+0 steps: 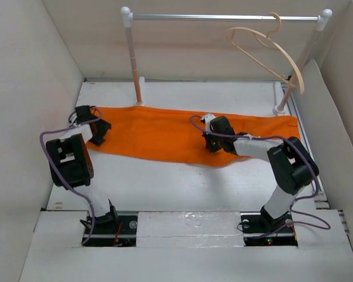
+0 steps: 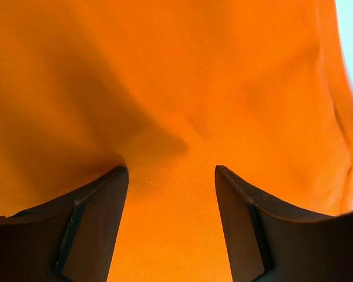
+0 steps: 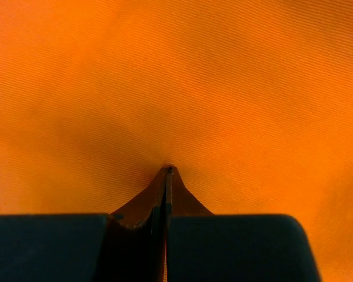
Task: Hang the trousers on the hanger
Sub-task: Fold the trousers
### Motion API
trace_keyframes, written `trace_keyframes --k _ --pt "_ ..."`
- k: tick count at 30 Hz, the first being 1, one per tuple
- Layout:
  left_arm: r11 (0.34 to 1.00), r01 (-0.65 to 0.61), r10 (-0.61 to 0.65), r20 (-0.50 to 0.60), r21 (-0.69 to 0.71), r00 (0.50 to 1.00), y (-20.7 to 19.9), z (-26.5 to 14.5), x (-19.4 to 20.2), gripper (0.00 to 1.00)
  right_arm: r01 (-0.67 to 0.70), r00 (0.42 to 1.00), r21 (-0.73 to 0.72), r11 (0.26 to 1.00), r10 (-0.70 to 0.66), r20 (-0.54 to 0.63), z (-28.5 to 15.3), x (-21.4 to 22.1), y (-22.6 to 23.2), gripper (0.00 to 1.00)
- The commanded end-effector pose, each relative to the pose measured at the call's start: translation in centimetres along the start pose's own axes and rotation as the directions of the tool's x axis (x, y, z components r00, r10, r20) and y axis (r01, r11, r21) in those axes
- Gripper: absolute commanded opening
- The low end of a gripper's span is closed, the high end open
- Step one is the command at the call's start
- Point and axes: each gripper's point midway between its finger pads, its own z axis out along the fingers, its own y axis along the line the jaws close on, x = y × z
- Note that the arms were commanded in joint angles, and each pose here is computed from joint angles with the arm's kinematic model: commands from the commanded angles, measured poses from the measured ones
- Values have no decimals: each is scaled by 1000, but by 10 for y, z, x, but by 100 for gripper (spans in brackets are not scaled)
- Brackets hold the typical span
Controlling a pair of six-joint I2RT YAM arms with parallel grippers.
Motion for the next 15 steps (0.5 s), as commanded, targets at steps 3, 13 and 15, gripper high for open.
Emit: trace_keyframes --k 3,13,15 --pt "969 190 -206 -98 -156 974 110 -23 25 59 29 981 -140 990 -55 -185 -22 99 82 0" --pt "983 116 -99 122 -143 988 94 -85 -11 62 111 989 -169 979 -125 -80 -79 51 118 45" --pt "996 -22 33 134 -82 990 52 -98 -3 62 90 996 -141 986 -93 -13 -92 15 101 59"
